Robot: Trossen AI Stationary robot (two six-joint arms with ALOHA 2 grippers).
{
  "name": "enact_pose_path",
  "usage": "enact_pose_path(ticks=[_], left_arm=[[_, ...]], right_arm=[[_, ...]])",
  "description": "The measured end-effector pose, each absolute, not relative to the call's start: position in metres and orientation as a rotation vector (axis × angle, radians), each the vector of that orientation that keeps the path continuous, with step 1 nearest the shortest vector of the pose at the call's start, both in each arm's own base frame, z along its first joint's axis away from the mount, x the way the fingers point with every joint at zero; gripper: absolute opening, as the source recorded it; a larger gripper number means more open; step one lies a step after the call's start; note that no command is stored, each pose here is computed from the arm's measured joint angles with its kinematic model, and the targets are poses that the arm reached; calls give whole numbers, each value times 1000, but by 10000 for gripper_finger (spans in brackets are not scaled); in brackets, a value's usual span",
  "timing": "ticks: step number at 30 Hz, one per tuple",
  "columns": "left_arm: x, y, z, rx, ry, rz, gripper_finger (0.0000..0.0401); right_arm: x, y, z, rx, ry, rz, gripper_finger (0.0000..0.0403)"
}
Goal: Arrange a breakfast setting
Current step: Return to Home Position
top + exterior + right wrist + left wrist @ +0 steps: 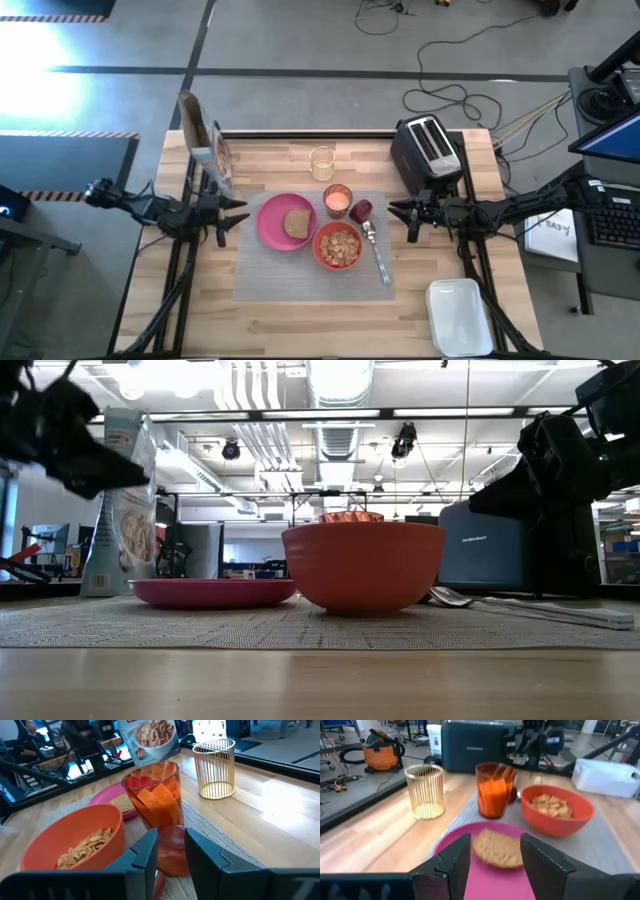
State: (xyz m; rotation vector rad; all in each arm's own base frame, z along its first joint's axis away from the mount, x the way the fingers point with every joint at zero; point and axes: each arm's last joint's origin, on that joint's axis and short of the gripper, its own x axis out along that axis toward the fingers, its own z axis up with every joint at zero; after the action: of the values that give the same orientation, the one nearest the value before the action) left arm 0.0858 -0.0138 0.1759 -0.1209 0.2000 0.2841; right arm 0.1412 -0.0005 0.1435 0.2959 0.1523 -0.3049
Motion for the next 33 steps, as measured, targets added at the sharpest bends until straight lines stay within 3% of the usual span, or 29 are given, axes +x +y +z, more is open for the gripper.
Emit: enact_pose_path(ticks=[3,33], left_arm=[[84,-13,170,-130,186,275,155],[51,-1,268,-284,-102,231,155]], right_arm=[[141,-1,143,296,152,-305,86],[141,0,143,296,152,-305,86]])
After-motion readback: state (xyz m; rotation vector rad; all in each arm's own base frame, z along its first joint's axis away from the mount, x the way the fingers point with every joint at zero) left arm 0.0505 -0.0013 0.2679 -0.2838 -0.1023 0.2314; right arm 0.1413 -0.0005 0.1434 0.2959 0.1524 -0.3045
